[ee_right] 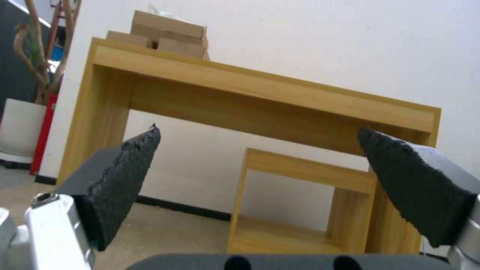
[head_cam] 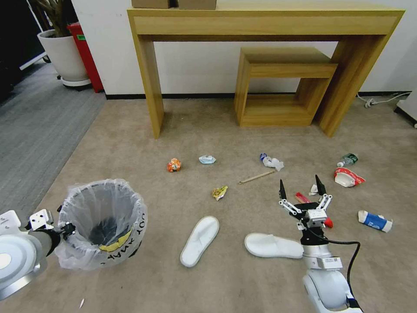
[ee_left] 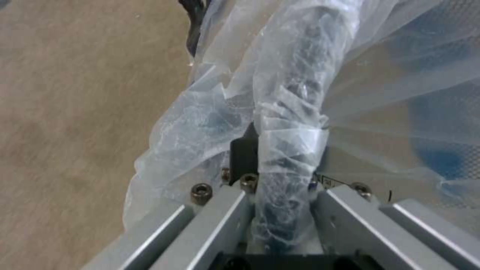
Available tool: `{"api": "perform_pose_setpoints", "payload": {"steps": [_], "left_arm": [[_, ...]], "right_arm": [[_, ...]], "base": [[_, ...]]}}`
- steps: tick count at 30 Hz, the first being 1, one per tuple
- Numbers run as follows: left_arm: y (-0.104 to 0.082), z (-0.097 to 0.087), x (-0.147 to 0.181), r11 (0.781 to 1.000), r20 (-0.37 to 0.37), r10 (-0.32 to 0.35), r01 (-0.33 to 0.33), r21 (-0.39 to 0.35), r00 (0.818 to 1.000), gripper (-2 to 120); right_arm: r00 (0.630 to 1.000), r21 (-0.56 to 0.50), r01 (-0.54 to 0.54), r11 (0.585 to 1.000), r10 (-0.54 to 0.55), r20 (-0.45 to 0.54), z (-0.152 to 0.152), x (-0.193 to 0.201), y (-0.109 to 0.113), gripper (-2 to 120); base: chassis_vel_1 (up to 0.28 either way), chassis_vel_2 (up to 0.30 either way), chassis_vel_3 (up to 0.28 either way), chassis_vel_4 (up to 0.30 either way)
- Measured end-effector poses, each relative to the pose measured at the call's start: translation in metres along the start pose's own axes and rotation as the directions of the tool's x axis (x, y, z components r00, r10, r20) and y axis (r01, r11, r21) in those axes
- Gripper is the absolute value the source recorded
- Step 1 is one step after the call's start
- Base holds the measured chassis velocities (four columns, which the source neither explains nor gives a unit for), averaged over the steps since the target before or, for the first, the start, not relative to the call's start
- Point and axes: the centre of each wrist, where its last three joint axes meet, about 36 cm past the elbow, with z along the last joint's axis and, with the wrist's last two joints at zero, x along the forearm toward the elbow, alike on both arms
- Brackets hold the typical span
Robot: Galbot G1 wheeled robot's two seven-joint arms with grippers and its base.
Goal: Pick up the trash bin and place the garbage on the floor into it.
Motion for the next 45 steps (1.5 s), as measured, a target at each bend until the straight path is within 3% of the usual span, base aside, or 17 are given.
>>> {"api": "perform_pose_setpoints", "payload": {"steps": [7,11,13,15,16,19,21,26,28,32,33,34,35,38,42,45], "left_arm": [[0.0,0.0,0.0,1.0,0.003,0.001,-0.001,0.002,1.0,0],[0.0,0.0,0.0,1.0,0.003,0.0,0.0,0.002,1.0,0],[-0.001,0.0,0.001,1.0,0.005,0.003,-0.003,-0.002,1.0,0],[-0.002,0.001,0.002,1.0,0.01,0.003,-0.003,-0.009,1.0,0],[-0.002,0.001,0.002,1.0,0.01,0.003,-0.003,-0.009,1.0,0],[-0.004,0.002,0.004,1.0,0.021,0.009,-0.008,-0.014,1.0,0],[-0.005,0.004,0.005,1.0,0.025,0.009,-0.008,-0.016,1.0,0],[-0.004,0.008,0.003,1.0,0.048,0.007,-0.006,-0.028,0.999,0],[-0.005,0.009,0.003,1.0,0.051,0.01,-0.009,-0.029,0.999,0],[-0.009,0.014,0.001,0.999,0.054,0.018,-0.016,-0.03,0.998,0],[-0.009,0.015,0.0,0.999,0.055,0.017,-0.015,-0.031,0.998,0],[-0.009,0.015,-0.001,0.999,0.054,0.014,-0.012,-0.032,0.998,0],[-0.009,0.015,-0.001,0.999,0.054,0.014,-0.012,-0.032,0.998,0],[-0.008,0.016,-0.004,0.999,0.056,0.002,0.0,-0.043,0.998,0],[-0.008,0.017,-0.003,0.999,0.058,-0.003,0.005,-0.047,0.998,0],[-0.008,0.019,-0.003,0.999,0.057,-0.006,0.009,-0.049,0.998,0]], "right_arm": [[0.999,0.008,-0.05,0.999,0.05,-0.016,-0.002,-0.006,-0.003,100],[0.99,0.036,-0.106,0.994,0.109,-0.086,-0.008,-0.014,-0.008,100],[0.969,0.052,-0.135,0.989,0.143,-0.203,-0.013,-0.02,-0.018,100],[0.922,0.014,-0.177,0.984,0.171,-0.348,-0.019,-0.024,-0.025,100],[0.922,0.014,-0.177,0.984,0.171,-0.348,-0.019,-0.024,-0.025,100],[0.844,-0.037,-0.218,0.975,0.169,-0.51,-0.017,-0.025,-0.042,100],[0.826,-0.036,-0.211,0.977,0.159,-0.541,-0.016,-0.025,-0.05,100],[0.795,-0.095,-0.066,0.993,-0.005,-0.606,-0.021,-0.027,-0.079,100],[0.787,-0.104,-0.058,0.993,-0.019,-0.617,-0.021,-0.027,-0.079,100],[0.72,-0.156,-0.105,0.982,-0.033,-0.693,-0.02,-0.02,-0.047,100],[0.668,-0.175,-0.154,0.972,-0.028,-0.744,-0.02,-0.015,-0.023,100],[0.634,-0.184,-0.186,0.965,-0.025,-0.773,-0.019,-0.013,-0.008,100],[0.634,-0.184,-0.186,0.965,-0.025,-0.773,-0.019,-0.013,-0.008,100],[0.516,-0.228,-0.313,0.922,-0.037,-0.856,-0.022,-0.013,0.05,100],[0.485,-0.236,-0.288,0.928,-0.072,-0.871,-0.021,-0.009,0.066,100],[0.493,-0.203,-0.235,0.951,-0.064,-0.868,-0.02,-0.006,0.054,100]], "base": [[-0.069,0.072,0.071,-0.075],[0.0,0.0,0.0,0.0],[0.0,0.0,0.0,0.0],[0.0,0.0,0.0,0.0],[0.0,0.0,0.0,0.0],[0.0,0.0,0.0,0.0],[0.0,0.0,0.0,0.0],[0.0,0.0,0.0,0.0],[0.0,0.0,0.0,0.0],[0.0,0.0,0.0,0.0],[0.0,0.0,0.0,0.0],[0.0,0.0,0.0,0.0],[0.0,0.0,0.0,0.0],[0.0,0.0,0.0,0.0],[0.0,0.0,0.0,0.0],[0.0,0.0,0.0,0.0]]}}
